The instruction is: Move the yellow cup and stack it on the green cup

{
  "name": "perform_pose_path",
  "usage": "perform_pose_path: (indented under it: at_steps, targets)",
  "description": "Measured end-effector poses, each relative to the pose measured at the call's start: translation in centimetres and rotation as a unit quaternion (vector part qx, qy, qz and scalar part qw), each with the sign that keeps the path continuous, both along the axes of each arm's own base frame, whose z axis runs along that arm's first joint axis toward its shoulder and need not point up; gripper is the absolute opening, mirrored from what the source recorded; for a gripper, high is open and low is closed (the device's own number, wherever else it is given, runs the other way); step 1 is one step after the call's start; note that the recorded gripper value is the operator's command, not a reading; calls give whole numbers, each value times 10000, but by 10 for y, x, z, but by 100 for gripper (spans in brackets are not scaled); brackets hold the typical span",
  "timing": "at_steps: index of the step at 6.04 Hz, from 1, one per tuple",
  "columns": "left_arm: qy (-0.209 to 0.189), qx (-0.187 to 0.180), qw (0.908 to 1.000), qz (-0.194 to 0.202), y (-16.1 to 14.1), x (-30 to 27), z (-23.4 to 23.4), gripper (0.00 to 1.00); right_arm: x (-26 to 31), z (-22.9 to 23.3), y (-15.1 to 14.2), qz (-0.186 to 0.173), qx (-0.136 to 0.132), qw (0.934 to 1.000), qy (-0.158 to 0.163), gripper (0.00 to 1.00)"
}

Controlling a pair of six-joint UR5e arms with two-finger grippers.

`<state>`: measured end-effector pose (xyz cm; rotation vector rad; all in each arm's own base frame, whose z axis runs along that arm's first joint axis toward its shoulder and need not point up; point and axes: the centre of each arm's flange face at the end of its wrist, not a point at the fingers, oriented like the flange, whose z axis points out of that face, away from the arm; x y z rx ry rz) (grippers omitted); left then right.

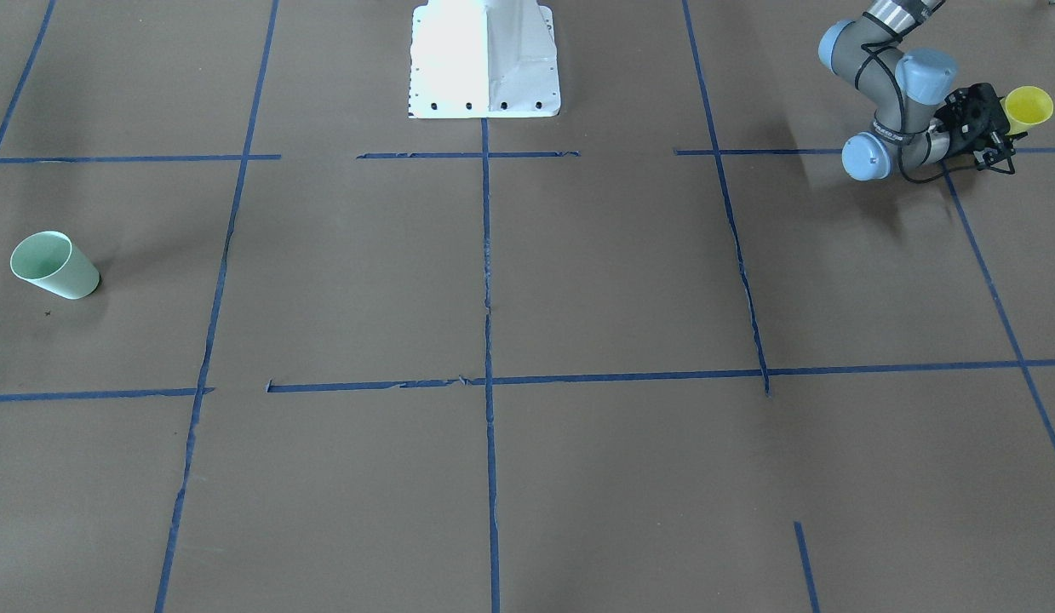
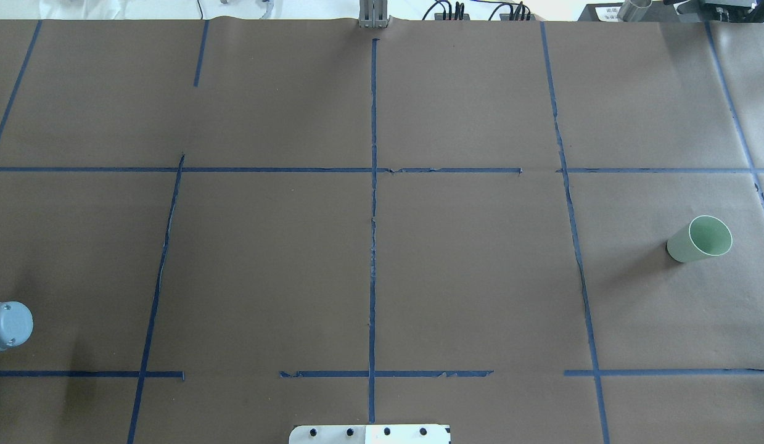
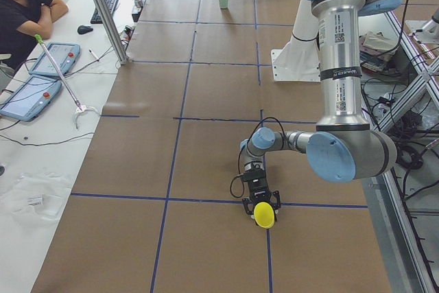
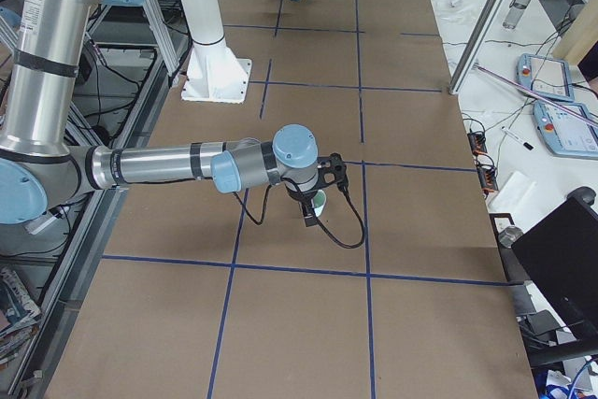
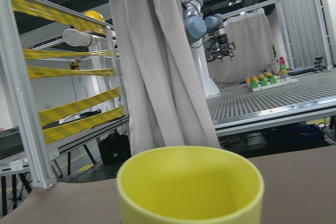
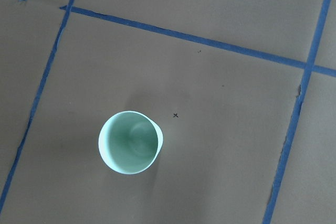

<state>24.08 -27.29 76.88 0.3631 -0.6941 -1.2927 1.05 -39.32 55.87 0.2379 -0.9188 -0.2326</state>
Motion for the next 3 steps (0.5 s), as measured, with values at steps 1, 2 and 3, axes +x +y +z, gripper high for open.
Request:
perform_pose_path:
  at_steps: [1, 2, 3]
  targets:
    - [87, 469, 9983, 331, -21, 5, -13, 6, -5, -5, -1, -25, 133, 9999, -56, 100]
    - [282, 1013, 9923, 661, -50, 16, -31, 6, -13, -10, -2, -86, 241, 9996, -113, 100]
    - [624, 1518, 9815, 989, -99, 41, -70, 6, -25, -18, -5, -76, 278, 9994, -192, 100]
